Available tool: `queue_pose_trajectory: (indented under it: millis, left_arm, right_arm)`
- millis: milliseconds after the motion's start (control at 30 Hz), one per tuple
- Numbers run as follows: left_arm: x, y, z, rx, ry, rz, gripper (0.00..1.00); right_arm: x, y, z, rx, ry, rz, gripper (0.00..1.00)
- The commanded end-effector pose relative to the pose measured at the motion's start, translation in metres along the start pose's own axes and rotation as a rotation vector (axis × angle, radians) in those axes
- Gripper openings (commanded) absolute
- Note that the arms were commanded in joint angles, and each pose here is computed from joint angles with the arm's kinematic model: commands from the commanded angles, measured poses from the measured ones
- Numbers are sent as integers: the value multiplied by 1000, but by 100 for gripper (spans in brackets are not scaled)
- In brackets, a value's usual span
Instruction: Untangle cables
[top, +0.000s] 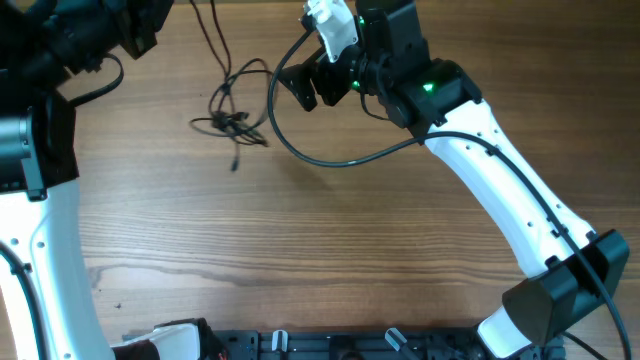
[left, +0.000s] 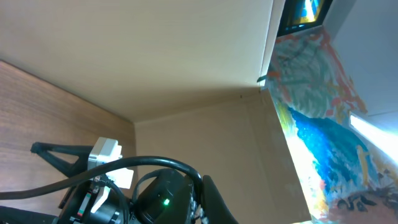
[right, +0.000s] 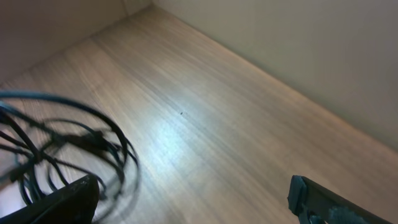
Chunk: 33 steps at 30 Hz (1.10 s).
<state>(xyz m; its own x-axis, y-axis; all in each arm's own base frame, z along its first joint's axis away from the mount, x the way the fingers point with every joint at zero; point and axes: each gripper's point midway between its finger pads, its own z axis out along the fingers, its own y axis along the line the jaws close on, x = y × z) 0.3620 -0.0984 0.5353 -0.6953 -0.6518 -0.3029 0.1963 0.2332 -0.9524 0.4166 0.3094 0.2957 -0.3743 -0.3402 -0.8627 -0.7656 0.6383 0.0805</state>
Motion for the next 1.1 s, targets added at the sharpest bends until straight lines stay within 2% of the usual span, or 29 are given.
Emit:
queue_pose_trajectory:
  millis: [0, 267, 300, 333, 467, 500, 533, 567, 633, 800, 900, 1033, 1067]
  left_arm:
    - [0, -4, -1, 12, 9, 5, 4]
    - [3, -6, -1, 24, 28, 11, 4]
    - [5, -9, -1, 36, 42, 19, 4]
    - [8, -12, -2, 50, 60, 30, 4]
    - [13, -19, -3, 76, 87, 43, 4]
    - [14, -19, -3, 78, 93, 43, 4]
    - [15, -19, -3, 79, 97, 43, 4]
    - [16, -20, -3, 81, 104, 43, 4]
    - [15, -20, -3, 81, 103, 53, 4]
    - [2, -3, -12, 32, 59, 152, 4]
    - [-6, 15, -22, -29, 33, 131, 4]
    - [-2, 9, -24, -12, 43, 148, 4]
    - [-2, 8, -24, -11, 43, 149, 4]
  right_arm:
    - [7, 8, 15, -57, 6, -70, 99]
    - [9, 32, 24, -100, 12, -91, 99]
    - [9, 35, 26, -105, 11, -94, 99]
    - [10, 36, 29, -110, 13, -96, 92]
    - [19, 38, 43, -120, 33, -66, 91]
    - [20, 39, 46, -126, 36, -61, 83]
    - [23, 39, 50, -127, 41, -59, 64]
    - [26, 39, 54, -128, 46, -52, 4]
    - [22, 37, 54, -114, 37, -5, 4]
    - [22, -7, 37, 93, 54, 74, 4]
    - [24, -18, 22, 113, 69, 92, 4]
    - [27, -22, 21, 141, 80, 96, 4]
    - [27, -22, 21, 140, 80, 97, 15]
